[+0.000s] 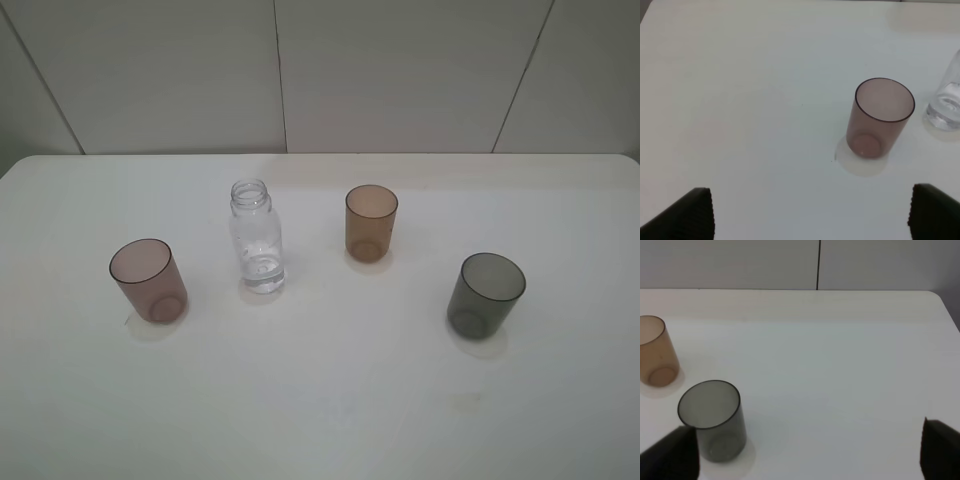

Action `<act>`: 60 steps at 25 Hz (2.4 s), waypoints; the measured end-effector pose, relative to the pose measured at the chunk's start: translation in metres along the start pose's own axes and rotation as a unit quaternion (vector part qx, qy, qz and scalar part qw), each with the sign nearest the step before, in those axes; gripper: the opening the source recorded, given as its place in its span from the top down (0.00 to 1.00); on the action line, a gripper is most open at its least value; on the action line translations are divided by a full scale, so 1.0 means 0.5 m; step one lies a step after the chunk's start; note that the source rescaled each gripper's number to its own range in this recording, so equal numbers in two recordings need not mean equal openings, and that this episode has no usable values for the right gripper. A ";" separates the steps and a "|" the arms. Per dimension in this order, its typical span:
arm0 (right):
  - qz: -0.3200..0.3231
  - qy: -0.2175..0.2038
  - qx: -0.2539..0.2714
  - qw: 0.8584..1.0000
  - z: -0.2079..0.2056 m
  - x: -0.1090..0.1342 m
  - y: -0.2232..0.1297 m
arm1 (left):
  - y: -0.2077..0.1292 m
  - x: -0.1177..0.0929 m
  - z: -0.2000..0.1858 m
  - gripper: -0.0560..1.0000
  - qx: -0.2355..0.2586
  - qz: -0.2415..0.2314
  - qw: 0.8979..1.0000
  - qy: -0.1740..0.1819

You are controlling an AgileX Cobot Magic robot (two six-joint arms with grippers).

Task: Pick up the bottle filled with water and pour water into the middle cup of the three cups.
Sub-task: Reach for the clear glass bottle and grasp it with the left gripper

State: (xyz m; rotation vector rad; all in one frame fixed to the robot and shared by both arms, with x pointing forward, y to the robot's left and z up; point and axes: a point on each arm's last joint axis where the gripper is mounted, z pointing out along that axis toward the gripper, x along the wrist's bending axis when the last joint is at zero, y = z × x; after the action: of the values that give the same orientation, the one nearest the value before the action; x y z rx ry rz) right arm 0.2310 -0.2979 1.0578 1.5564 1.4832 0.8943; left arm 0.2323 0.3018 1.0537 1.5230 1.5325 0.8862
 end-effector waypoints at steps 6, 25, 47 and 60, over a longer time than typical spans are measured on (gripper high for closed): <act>0.000 0.000 0.000 1.000 0.000 0.000 0.000 | 0.000 0.000 0.000 0.01 0.000 0.000 1.000 0.000; 0.000 0.000 0.000 1.000 0.000 0.000 0.000 | 0.000 0.000 0.000 0.01 0.000 0.000 1.000 0.000; 0.000 0.000 0.000 1.000 0.000 0.000 0.000 | 0.001 0.000 -0.001 0.01 -0.003 0.002 1.000 0.000; 0.000 0.000 0.000 1.000 0.000 0.000 0.000 | 0.134 -0.079 0.162 0.01 0.052 0.224 0.958 -0.170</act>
State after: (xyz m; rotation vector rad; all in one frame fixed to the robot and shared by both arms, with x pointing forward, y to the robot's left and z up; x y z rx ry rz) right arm 0.2310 -0.2979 1.0578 1.5564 1.4832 0.8943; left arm 0.3335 0.2608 1.0795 2.0272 1.0157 0.7411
